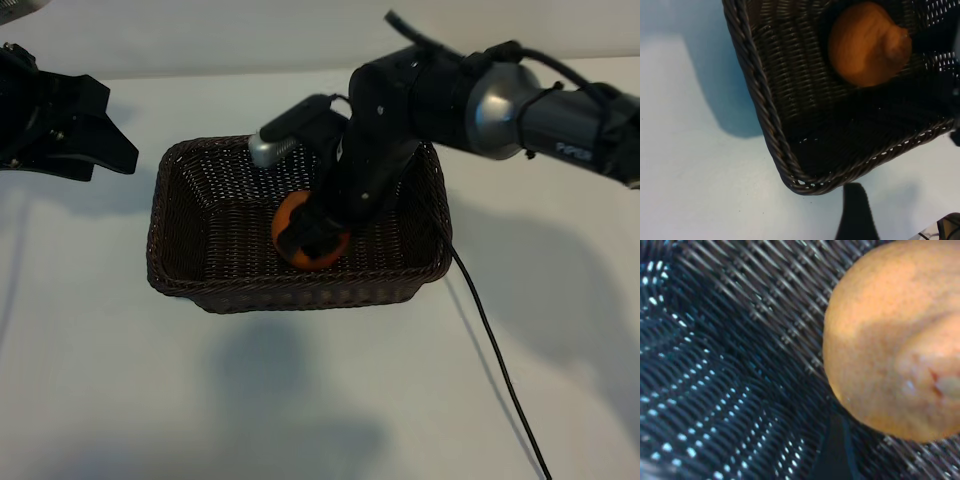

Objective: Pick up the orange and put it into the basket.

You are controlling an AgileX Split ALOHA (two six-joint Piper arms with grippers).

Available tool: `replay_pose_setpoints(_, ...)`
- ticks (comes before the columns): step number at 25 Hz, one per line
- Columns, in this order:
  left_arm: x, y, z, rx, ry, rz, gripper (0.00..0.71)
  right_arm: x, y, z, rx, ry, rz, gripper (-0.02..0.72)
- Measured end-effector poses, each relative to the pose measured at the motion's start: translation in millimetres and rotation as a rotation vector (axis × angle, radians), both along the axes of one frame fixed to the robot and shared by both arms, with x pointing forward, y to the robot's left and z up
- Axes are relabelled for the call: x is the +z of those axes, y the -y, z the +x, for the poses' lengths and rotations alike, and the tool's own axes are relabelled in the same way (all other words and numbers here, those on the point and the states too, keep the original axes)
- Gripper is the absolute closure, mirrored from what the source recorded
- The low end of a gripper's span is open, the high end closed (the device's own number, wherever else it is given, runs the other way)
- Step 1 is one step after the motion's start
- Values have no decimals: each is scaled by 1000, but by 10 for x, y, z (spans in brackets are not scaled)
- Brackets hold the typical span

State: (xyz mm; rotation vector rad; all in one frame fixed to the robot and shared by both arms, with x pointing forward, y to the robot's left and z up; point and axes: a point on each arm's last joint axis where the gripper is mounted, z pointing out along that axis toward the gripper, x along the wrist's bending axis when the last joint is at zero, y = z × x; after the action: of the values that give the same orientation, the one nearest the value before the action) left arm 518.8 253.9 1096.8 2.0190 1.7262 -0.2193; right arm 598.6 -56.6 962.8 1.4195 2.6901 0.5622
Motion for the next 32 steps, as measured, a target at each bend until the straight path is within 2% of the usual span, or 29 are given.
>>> replay_pose_setpoints(10, 0, 0, 2, -1, 3, 0, 185, 1200, 244, -330, 13, 225, 105, 143)
replay_pose_setpoints(14, 2, 0, 11, 4, 12, -1, 185, 1398, 301, -418, 12, 265, 128, 144)
replay_pose_setpoints(20, 9, 12, 14, 7, 14, -16, 185, 1360, 329, -448, 20, 214, 96, 144)
replay_pose_setpoints(23, 9, 12, 14, 7, 14, -16, 185, 1331, 394, -474, 17, 155, 59, 144)
replay_pose_setpoints(29, 10, 14, 14, 8, 13, -19, 185, 1265, 776, -414, -84, 15, -48, 144)
replay_pose_setpoints(32, 10, 14, 14, 8, 13, -19, 185, 1253, 965, -363, -133, -18, -78, 144)
